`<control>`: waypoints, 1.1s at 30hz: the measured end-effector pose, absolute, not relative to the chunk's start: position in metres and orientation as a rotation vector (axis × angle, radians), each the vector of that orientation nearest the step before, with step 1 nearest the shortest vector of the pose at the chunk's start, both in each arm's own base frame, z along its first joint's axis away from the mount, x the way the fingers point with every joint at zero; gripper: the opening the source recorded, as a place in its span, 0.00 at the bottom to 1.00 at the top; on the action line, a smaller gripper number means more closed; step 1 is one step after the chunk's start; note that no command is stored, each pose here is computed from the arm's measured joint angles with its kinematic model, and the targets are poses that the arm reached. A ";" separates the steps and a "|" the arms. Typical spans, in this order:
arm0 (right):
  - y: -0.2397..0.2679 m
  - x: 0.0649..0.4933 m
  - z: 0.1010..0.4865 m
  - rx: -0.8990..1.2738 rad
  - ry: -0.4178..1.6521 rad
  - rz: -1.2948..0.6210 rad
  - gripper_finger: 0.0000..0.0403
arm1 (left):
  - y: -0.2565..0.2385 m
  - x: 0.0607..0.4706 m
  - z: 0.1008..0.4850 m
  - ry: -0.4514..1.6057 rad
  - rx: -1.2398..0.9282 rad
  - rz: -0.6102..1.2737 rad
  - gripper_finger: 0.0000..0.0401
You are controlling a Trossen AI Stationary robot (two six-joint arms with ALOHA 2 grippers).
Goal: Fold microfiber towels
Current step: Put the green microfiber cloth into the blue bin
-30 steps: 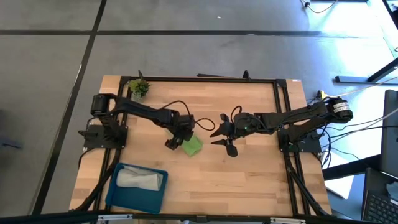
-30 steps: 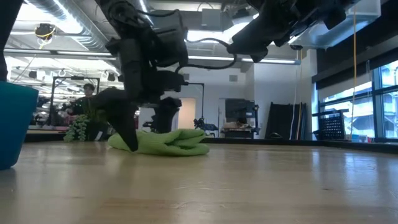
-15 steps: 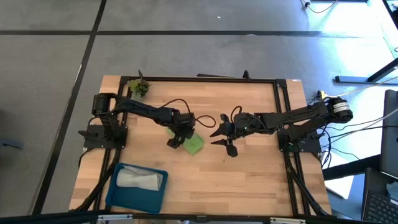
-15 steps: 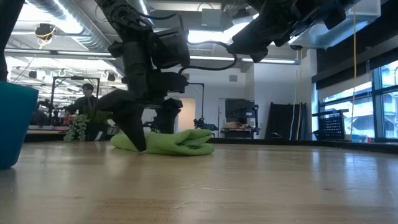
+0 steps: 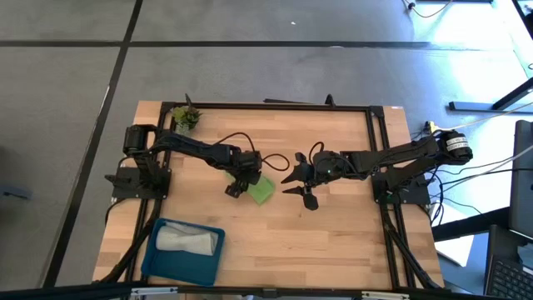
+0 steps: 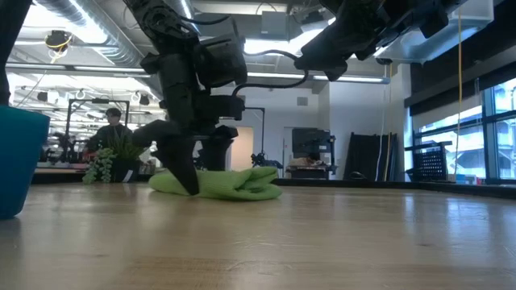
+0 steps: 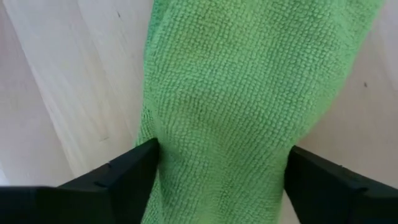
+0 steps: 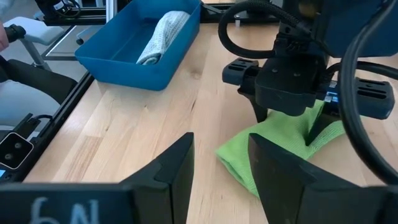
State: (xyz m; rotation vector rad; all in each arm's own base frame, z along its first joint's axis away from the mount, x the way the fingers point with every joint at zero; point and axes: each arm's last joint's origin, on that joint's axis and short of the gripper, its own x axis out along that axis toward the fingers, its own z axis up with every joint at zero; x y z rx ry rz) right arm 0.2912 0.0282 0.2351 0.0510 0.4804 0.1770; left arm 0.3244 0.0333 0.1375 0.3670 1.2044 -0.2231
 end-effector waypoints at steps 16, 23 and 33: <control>0.028 0.291 0.235 0.051 0.480 0.177 0.38 | 0.025 0.323 0.136 1.234 0.358 -0.216 0.16; 0.028 0.291 0.235 0.050 0.481 0.177 0.38 | 0.024 0.318 0.139 1.270 0.313 -0.202 0.04; 0.028 0.291 0.235 0.050 0.479 0.178 0.38 | 0.019 0.301 0.170 1.268 0.298 -0.155 0.01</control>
